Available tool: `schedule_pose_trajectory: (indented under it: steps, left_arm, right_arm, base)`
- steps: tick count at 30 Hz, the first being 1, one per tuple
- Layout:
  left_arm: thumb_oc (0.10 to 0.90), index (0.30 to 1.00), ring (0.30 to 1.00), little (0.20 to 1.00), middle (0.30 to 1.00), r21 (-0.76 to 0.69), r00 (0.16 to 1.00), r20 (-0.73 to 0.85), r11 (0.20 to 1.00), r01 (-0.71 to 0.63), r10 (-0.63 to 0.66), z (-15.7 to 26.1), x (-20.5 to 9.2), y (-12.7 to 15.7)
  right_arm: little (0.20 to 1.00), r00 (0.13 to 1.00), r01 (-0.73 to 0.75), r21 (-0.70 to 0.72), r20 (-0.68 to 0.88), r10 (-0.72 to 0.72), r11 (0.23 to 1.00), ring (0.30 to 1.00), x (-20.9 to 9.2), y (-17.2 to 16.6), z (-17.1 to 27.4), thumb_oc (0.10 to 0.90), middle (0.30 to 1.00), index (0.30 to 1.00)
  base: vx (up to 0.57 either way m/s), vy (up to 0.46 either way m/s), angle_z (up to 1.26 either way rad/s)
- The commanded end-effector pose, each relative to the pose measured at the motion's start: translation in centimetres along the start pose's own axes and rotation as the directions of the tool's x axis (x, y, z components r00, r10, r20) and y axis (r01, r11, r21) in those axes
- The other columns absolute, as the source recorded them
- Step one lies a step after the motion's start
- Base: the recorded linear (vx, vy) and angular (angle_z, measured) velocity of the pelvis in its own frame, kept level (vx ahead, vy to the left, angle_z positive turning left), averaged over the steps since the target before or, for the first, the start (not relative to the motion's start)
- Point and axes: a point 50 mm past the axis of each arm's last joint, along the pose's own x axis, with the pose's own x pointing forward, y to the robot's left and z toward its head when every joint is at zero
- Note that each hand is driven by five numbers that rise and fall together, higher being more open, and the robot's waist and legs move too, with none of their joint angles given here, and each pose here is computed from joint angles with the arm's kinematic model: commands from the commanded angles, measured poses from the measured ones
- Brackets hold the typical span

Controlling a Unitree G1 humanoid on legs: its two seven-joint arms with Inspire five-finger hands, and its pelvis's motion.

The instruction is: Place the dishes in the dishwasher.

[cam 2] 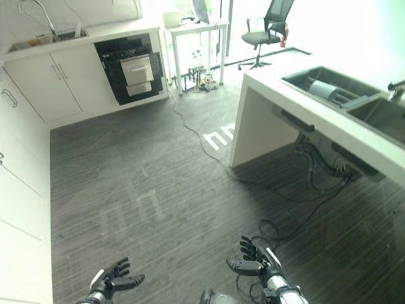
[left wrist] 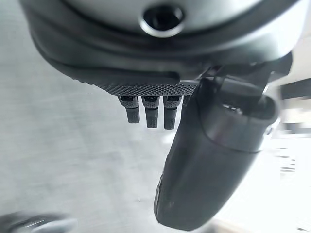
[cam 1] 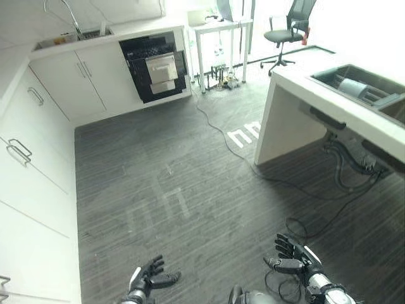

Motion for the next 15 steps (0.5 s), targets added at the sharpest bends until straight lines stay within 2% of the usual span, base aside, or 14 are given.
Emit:
schedule_pose_trajectory:
  steps: [1,5,9,11,15]
  left_arm:
    - [0.8,0.9,0.9,0.9,0.9,-0.015,0.957,0.287,0.999,-0.038,0.04,5.8,0.8,1.3]
    - [0.8,0.9,0.9,0.9,0.9,-0.039,0.868,0.496,0.999,0.015,0.007,10.9,0.2,0.5]
    - [0.8,0.9,0.9,0.9,0.9,-0.024,0.755,0.655,0.998,0.052,-0.023,14.5,-1.6,0.2]
    - [0.8,0.9,0.9,0.9,0.9,-0.039,0.698,0.715,0.997,0.064,-0.017,15.6,-2.9,0.4]
    - [0.8,0.9,0.9,0.9,0.9,-0.038,0.643,0.766,0.998,0.052,-0.004,15.9,-4.5,1.5]
  right_arm:
    - [0.9,0.972,0.01,-0.071,0.234,0.006,0.997,0.9,1.0,-0.6,4.7,0.8,0.9,0.9]
    - [0.9,0.941,-0.001,-0.088,0.336,0.031,0.996,0.9,0.6,-1.0,7.6,0.8,0.9,0.9]
    - [0.9,0.904,0.003,-0.093,0.425,0.037,0.996,0.9,0.0,-1.5,9.9,0.8,0.9,0.9]
    - [0.9,0.877,-0.01,-0.105,0.476,0.059,0.994,0.9,-0.1,-1.3,11.2,0.8,0.9,0.9]
    - [0.9,0.844,-0.058,-0.113,0.525,0.109,0.992,0.9,-0.5,-0.6,12.3,0.8,0.9,0.9]
  base:
    - [0.19,-0.286,-0.2]
    - [0.2,-0.289,-0.09]
    - [0.15,-0.227,-0.53]
    - [0.11,0.025,-0.49]
    - [0.24,0.153,-1.06]
